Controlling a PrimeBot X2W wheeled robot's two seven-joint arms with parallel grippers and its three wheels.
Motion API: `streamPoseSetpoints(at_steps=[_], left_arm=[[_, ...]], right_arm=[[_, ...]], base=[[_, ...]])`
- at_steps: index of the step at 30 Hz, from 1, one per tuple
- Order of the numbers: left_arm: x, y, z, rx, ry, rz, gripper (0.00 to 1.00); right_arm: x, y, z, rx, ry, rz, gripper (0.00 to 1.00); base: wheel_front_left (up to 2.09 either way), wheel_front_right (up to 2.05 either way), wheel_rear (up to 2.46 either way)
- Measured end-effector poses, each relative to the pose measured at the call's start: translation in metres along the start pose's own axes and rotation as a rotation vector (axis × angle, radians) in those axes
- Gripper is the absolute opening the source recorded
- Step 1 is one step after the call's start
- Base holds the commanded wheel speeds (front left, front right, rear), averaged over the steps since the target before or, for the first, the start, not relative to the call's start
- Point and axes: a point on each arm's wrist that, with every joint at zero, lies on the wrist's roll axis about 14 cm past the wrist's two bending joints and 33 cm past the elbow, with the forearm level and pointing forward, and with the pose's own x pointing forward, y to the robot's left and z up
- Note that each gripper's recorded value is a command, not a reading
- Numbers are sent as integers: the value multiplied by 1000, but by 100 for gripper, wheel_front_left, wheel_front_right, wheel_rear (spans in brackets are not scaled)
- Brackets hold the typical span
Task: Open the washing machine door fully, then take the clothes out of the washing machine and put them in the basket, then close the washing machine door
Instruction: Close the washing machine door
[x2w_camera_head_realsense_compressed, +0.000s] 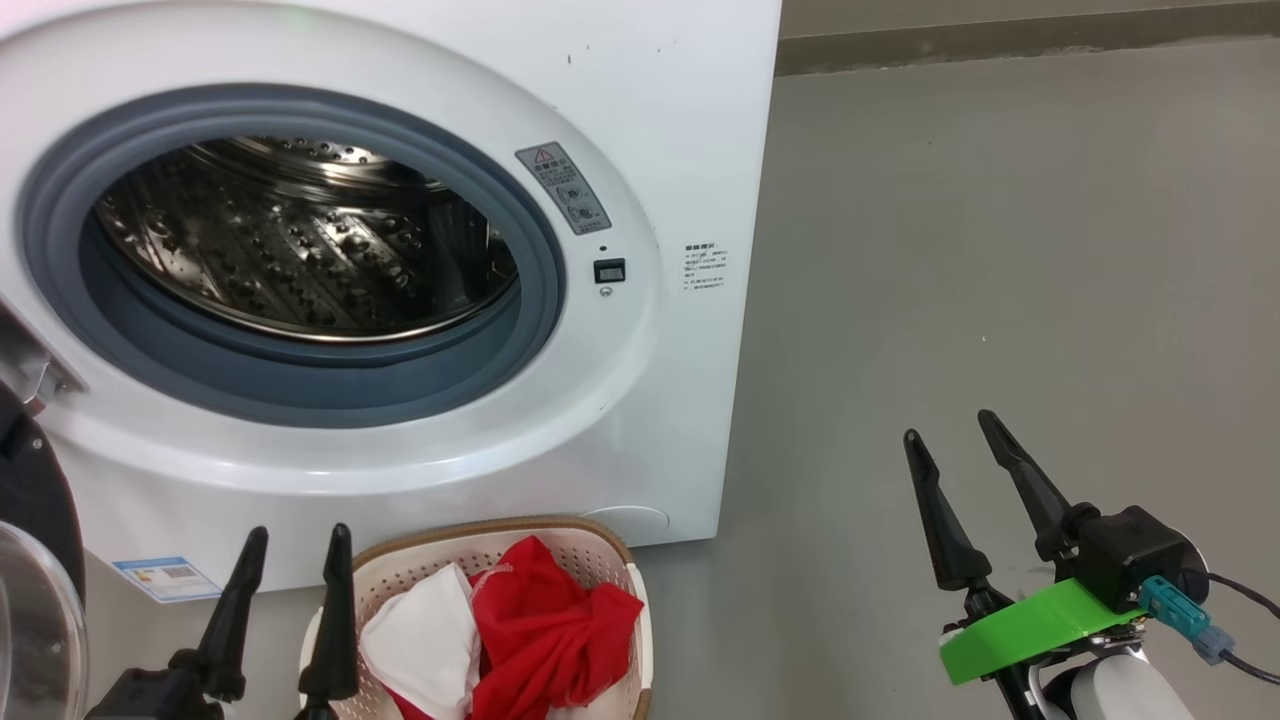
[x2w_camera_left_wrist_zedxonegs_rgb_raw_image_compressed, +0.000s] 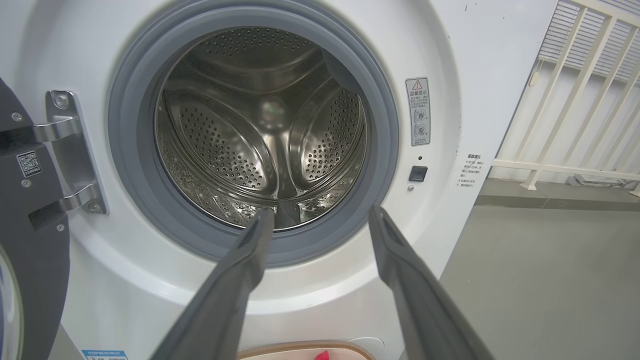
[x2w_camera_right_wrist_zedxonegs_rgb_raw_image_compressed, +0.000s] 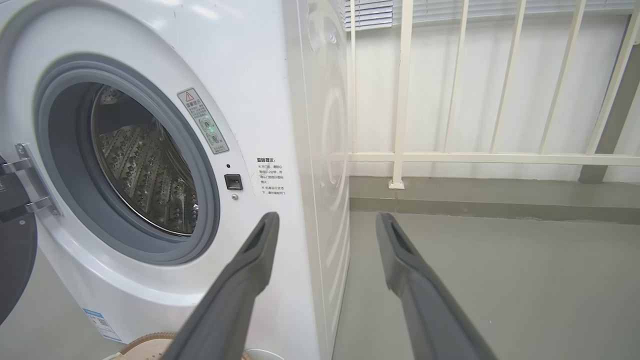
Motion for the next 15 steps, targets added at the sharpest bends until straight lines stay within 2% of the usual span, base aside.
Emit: streamPoseSetpoints(at_steps=[9,15], left_arm=[[1,2,2,23,-5,2,100],[1,3,3,39,-8,3,100]], right_arm=[[1,-1,-3,1,8,-1,100],[1,0,-4,2,10,-1,100]], base=[[-1,1,0],[-60,60,0]])
